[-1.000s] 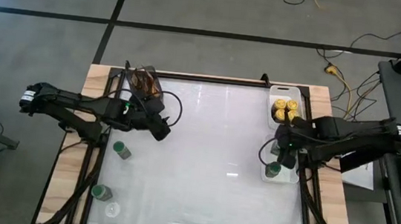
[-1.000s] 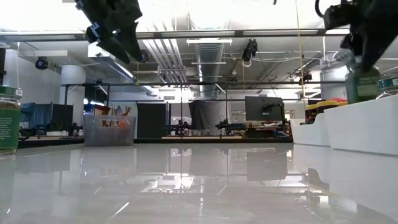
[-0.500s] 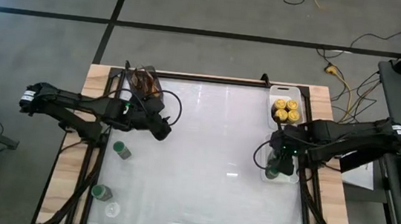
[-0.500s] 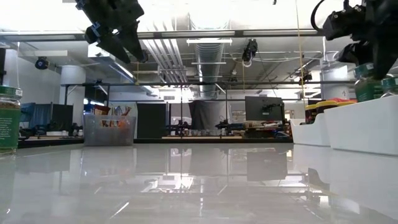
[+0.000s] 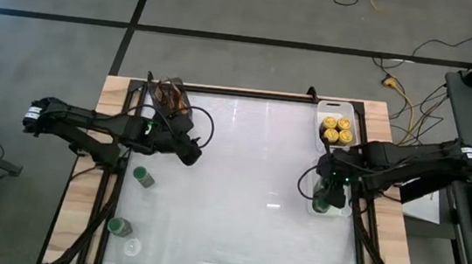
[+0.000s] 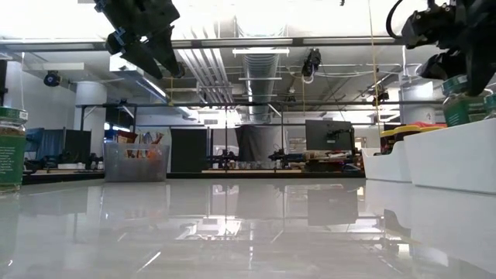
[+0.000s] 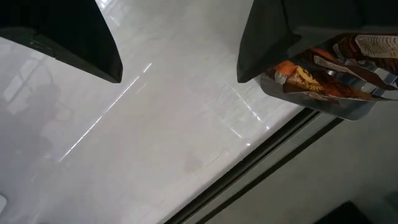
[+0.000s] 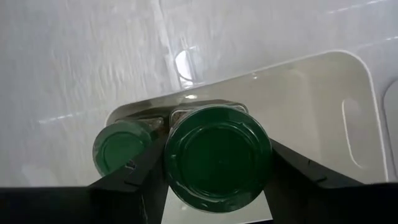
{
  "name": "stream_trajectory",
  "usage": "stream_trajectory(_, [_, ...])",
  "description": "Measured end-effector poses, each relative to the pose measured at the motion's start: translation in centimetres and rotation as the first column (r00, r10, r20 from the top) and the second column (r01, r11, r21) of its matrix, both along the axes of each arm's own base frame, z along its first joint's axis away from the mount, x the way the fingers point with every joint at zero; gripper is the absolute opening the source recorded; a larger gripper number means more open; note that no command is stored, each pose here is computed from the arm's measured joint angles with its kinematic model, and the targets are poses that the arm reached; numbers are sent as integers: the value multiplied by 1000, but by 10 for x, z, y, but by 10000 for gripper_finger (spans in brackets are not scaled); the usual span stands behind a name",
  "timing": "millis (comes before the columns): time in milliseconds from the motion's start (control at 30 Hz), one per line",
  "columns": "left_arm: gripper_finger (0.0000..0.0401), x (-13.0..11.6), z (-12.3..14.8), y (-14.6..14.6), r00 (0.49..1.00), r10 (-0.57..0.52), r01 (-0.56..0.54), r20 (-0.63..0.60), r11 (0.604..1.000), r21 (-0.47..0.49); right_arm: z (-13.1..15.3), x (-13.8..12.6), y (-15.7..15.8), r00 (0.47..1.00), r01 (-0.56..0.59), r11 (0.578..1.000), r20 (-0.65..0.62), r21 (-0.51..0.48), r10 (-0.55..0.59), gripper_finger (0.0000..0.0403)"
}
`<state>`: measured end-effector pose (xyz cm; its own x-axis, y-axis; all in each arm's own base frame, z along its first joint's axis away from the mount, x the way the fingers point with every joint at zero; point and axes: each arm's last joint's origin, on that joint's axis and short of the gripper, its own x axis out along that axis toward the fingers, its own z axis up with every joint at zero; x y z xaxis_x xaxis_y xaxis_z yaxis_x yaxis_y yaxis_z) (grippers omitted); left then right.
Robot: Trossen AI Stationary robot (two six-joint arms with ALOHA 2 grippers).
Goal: Sort spices by type
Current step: Put the green seasoning bottle into the bottom white bin
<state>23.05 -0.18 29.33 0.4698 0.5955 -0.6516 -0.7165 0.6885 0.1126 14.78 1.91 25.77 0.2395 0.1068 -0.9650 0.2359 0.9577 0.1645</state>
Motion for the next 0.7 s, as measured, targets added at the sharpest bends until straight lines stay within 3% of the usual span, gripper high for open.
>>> stream_trajectory(367, [300, 0, 0, 0, 1000, -4, 4, -4, 1000, 3, -2, 0, -2, 1000, 19, 997, 3, -78, -19, 201])
stream_trajectory(700, [300, 0, 0, -1, 1000, -19, 19, -6, 1000, -18, -24, -5, -3, 998, -27, 995, -58, -94, 21, 201])
